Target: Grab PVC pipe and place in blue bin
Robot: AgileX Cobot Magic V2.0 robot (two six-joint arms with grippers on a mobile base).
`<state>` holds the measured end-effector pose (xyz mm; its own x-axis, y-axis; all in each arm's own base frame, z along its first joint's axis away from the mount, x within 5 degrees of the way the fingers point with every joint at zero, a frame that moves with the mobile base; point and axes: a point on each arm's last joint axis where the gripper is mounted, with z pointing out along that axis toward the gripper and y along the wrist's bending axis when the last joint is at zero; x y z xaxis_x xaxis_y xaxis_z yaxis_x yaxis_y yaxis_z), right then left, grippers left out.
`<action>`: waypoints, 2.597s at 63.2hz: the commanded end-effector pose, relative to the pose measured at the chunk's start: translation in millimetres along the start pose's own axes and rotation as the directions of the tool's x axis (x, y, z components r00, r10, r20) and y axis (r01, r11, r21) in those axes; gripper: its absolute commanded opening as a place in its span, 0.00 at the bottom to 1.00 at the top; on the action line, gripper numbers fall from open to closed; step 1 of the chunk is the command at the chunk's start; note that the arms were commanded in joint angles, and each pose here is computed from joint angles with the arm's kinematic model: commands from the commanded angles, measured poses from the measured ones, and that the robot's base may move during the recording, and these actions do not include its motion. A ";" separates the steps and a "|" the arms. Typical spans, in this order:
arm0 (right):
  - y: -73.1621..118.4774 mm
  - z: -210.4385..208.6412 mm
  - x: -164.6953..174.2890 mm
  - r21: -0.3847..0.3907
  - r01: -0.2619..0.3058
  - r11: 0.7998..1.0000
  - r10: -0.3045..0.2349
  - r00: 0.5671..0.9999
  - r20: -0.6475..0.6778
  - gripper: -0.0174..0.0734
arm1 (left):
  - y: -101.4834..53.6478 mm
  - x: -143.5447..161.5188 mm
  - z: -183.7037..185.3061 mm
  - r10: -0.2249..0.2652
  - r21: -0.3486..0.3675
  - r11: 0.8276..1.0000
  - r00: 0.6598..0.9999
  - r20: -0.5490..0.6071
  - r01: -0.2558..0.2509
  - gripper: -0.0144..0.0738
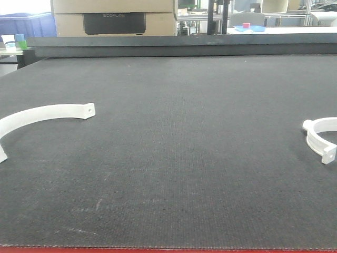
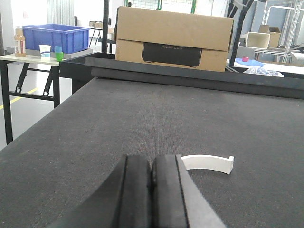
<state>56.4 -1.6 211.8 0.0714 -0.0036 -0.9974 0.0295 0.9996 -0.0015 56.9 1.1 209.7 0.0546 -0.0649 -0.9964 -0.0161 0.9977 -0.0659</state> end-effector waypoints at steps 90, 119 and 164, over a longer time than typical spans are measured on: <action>-0.5 -9.8 -58.4 0.006 0.005 1.000 -0.007 0.946 0.324 0.01 | -0.5 -49.4 -8.8 -0.095 0.027 0.995 0.936 0.340 0.091 0.04; 0.3 9.4 -178.7 -0.006 0.008 1.000 -0.007 0.984 0.177 0.01 | -11.4 -180.9 -1.7 0.065 -0.004 0.998 0.989 0.136 -0.065 0.04; 1.8 168.0 -142.0 -0.023 0.000 1.000 -0.013 0.814 -0.580 0.01 | -21.3 -170.9 116.6 -0.084 0.011 0.994 0.824 -0.560 0.109 0.04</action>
<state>199.7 -4.3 374.0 -0.4853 0.0076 -0.8743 0.0107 0.9999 0.0028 152.4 -5.3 397.2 -0.4696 -0.1365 -0.8723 0.0015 0.9879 -0.1554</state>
